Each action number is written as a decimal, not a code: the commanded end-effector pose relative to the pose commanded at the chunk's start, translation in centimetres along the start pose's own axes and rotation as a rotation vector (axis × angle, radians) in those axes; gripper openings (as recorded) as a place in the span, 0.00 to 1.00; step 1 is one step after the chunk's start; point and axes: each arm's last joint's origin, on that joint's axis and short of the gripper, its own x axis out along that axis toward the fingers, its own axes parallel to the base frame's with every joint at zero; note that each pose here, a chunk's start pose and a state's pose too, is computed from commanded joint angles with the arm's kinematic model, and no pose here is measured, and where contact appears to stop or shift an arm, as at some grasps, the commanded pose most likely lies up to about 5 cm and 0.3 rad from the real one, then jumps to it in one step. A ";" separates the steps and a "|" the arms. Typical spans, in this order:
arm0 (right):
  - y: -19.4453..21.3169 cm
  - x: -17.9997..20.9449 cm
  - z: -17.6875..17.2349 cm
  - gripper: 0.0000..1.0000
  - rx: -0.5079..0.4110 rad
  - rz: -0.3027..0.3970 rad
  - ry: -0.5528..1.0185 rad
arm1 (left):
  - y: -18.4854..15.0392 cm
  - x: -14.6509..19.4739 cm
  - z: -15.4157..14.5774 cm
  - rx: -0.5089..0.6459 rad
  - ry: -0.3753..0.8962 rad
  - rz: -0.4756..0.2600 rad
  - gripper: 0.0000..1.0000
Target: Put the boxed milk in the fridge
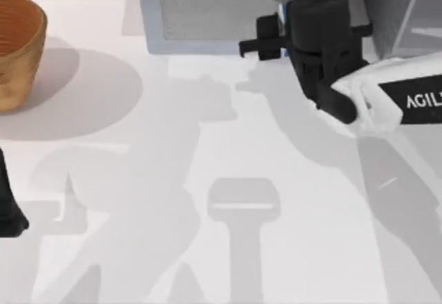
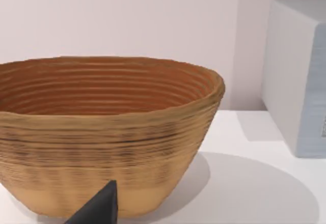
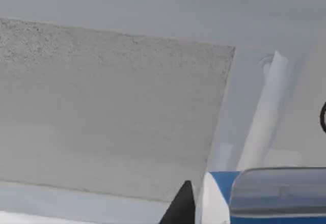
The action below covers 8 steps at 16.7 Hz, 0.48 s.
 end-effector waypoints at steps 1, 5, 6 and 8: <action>-0.7 -0.2 0.7 0.00 0.008 -0.019 0.008 | 0.0 0.0 0.0 0.000 0.000 0.000 1.00; -2.9 -0.8 2.8 0.00 0.108 -0.065 0.001 | 0.0 0.0 0.0 0.000 0.000 0.000 1.00; -2.8 -0.8 2.8 0.00 0.112 -0.062 -0.001 | 0.0 0.0 0.0 0.000 0.000 0.000 1.00; -2.8 -0.8 2.8 0.00 0.112 -0.062 -0.001 | 0.0 0.0 0.0 0.000 0.000 0.000 1.00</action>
